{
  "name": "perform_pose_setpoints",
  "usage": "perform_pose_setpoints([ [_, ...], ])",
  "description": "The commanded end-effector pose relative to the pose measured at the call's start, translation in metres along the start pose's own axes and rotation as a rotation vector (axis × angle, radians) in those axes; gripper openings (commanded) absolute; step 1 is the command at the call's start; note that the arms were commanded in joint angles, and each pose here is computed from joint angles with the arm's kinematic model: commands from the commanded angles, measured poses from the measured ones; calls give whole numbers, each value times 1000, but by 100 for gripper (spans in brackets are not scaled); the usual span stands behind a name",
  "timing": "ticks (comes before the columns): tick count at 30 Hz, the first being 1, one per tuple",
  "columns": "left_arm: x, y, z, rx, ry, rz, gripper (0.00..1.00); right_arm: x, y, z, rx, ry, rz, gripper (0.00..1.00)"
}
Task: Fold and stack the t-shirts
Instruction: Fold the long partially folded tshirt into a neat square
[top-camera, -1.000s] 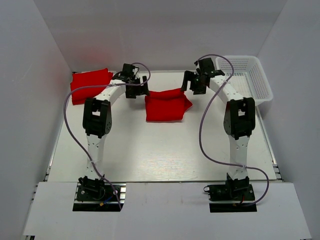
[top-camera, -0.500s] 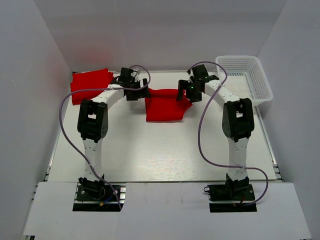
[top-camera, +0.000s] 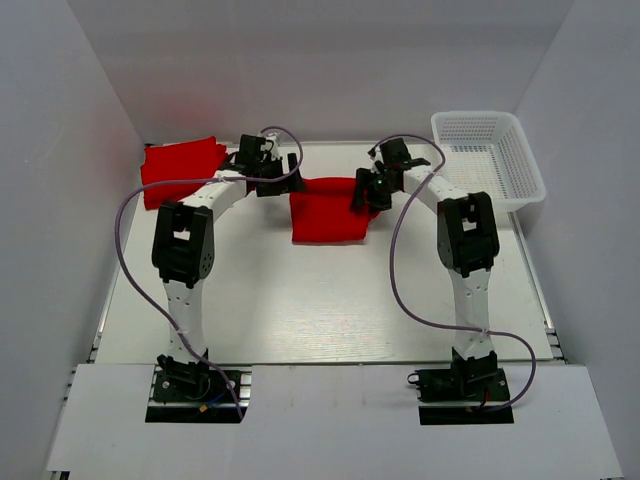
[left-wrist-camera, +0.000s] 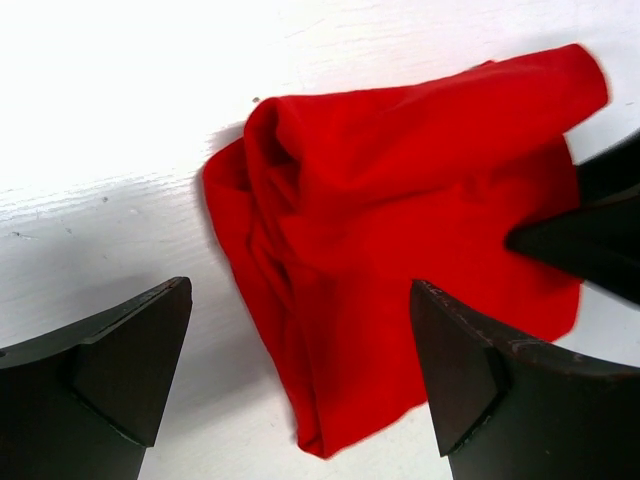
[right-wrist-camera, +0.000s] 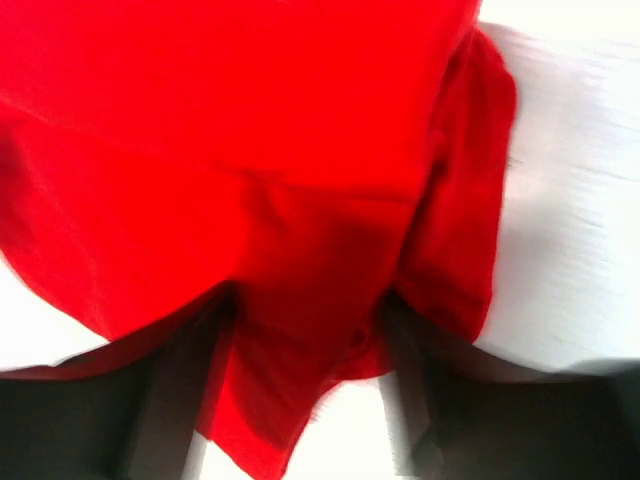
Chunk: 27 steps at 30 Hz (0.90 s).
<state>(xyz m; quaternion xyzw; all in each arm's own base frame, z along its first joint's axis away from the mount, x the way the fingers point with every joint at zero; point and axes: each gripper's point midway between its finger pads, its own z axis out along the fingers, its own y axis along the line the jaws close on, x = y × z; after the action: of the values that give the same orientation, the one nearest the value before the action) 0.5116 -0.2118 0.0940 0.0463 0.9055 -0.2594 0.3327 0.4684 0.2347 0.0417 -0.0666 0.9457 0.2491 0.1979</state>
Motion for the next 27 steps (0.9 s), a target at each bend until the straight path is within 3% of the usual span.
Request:
perform_pose_setpoints([
  [1, 6, -3, 11, 10, 28, 19, 100, -6, 17, 9, -113, -16, -6, 57],
  [6, 22, 16, 25, -50, 80, 8, 100, -1, 49, 11, -334, -17, -10, 21],
  [7, 25, 18, 27, -52, 89, 5, 100, 4, 50, 12, -357, -8, -2, 0],
  [10, 29, 22, 30, -61, 87, 5, 100, -4, 67, 5, -486, -68, -23, 0],
  [13, 38, 24, 33, -58, 108, -2, 93, -13, 88, -12, -630, -113, -51, 0],
  [18, 41, 31, 32, -68, 115, -12, 80, -8, 85, -8, -627, -81, -33, 0],
  [20, 51, 32, 29, -76, 139, -20, 69, -11, 71, 1, -526, -116, -65, 3],
  [22, 56, 32, 24, -77, 142, -21, 64, -13, 54, -1, -393, -117, -41, 13],
  [25, 57, 27, 20, -47, 135, -6, 57, -13, 49, -8, -330, -112, -70, 40],
  [27, 61, 26, 21, -35, 141, -8, 43, -12, 50, -12, -323, -100, -90, 62],
])
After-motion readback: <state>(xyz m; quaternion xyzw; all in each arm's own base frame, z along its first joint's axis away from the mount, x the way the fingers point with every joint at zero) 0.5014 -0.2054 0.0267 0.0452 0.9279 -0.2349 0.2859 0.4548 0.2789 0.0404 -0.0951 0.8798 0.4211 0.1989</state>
